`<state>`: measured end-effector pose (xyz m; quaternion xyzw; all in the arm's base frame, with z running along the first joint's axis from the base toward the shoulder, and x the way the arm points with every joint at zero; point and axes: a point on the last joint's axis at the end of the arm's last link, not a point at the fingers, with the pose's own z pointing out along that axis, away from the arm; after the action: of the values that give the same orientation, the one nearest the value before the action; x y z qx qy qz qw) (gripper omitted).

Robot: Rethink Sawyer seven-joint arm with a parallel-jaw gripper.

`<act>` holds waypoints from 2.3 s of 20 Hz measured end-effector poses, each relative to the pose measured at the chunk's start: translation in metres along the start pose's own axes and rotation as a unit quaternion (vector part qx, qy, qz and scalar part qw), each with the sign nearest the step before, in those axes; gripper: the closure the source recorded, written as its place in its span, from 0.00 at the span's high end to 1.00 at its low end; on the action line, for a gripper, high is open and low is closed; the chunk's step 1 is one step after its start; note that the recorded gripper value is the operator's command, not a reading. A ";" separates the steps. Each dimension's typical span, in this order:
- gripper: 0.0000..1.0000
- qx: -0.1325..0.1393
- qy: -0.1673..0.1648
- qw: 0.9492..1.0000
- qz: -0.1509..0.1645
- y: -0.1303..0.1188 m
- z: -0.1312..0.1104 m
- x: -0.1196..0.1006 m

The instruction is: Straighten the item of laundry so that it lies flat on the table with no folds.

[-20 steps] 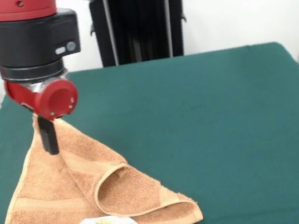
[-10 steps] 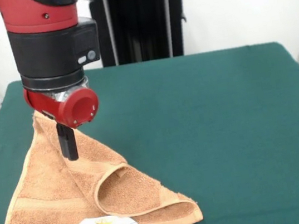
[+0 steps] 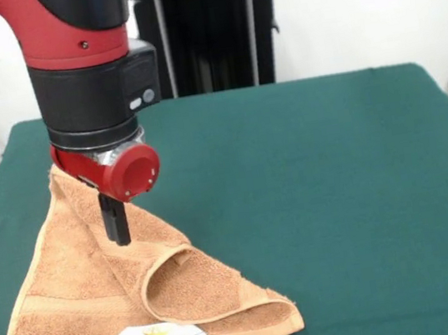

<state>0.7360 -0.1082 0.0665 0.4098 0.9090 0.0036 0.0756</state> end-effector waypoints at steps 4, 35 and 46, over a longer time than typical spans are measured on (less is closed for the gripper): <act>0.00 0.000 0.002 1.000 -0.006 0.006 0.001 0.007; 1.00 0.002 0.008 1.000 -0.014 0.014 0.001 0.016; 1.00 0.001 0.007 1.000 -0.017 0.019 0.001 0.018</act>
<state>0.7387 -0.0824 0.0646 0.3943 0.9164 0.0044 0.0691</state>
